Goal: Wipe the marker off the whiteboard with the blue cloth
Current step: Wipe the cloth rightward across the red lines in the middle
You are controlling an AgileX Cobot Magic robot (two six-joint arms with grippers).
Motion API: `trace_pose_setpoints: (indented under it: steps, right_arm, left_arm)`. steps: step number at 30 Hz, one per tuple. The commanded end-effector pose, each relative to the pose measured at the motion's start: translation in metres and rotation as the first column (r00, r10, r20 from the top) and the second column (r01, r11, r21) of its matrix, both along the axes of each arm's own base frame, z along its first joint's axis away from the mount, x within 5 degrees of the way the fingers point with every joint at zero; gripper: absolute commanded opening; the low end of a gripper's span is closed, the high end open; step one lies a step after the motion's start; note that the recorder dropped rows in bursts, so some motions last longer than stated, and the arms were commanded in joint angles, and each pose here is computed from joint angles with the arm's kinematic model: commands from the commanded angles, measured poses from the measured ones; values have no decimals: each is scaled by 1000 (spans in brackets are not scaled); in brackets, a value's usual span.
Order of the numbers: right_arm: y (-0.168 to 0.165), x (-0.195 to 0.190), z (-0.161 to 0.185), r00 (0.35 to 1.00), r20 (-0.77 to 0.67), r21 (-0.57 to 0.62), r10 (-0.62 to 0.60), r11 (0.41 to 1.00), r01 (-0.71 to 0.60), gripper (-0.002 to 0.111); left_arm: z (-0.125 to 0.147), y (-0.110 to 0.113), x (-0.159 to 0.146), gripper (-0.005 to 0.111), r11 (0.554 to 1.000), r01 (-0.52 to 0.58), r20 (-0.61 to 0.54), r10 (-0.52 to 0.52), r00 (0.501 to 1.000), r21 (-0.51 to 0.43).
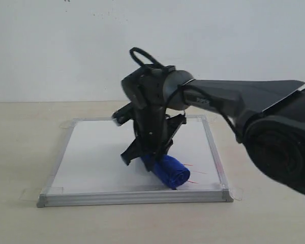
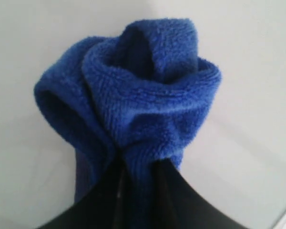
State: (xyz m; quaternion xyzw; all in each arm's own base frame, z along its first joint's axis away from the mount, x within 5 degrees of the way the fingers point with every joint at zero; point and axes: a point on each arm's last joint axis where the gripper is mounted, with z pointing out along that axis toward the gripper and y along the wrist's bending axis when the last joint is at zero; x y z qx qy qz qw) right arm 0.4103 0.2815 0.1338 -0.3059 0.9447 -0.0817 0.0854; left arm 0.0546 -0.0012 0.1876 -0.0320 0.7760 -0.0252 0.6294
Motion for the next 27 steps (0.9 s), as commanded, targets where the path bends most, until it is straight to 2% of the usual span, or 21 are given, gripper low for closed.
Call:
trace_pose_setpoints:
  steps: [1, 4, 8, 11, 15, 18, 19, 21, 24, 25, 27]
  right_arm:
    - [-59, 17, -30, 983, -64, -131, -169, 978, 160, 0]
    - [-78, 18, -34, 960, -86, -130, -266, 958, 254, 0]
    - [-76, 11, -35, 952, -133, -108, -274, 959, 261, 0]
    - [-52, -2, -36, 967, -187, -70, -171, 985, 160, 0]
    - [-19, -23, -36, 970, -230, -53, 85, 994, -100, 0]
    - [4, -40, -36, 925, -254, -44, 282, 952, -302, 0]
    - [19, -52, -37, 889, -266, -32, 373, 918, -394, 0]
    - [34, -65, -37, 864, -269, -28, 425, 893, -448, 0]
    - [38, -68, -36, 876, -257, -51, 408, 899, -434, 0]
    - [30, -60, -35, 911, -220, -115, 349, 918, -379, 0]
    - [11, -43, -34, 941, -178, -181, 287, 930, -318, 0]
  left_arm:
    - [-1, 0, 0, 4, 1000, -2, -3, 2, 1000, 9]
    - [-1, 0, 0, 4, 1000, -2, -3, 2, 1000, 9]
    - [-1, 0, 0, 4, 1000, -2, -3, 2, 1000, 9]
    - [-1, 0, 0, 4, 1000, -2, -3, 2, 1000, 9]
    - [-1, 0, 0, 4, 1000, -2, -3, 2, 1000, 9]
    - [-1, 0, 0, 4, 1000, -2, -3, 2, 1000, 9]
    - [-1, 0, 0, 4, 1000, -2, -3, 2, 1000, 9]
    - [-1, 0, 0, 4, 1000, -2, -3, 2, 1000, 9]
    - [-1, 0, 0, 4, 1000, -2, -3, 2, 1000, 9]
    - [-1, 0, 0, 4, 1000, -2, -3, 2, 1000, 9]
    - [-1, 0, 0, 4, 1000, -2, -3, 2, 1000, 9]
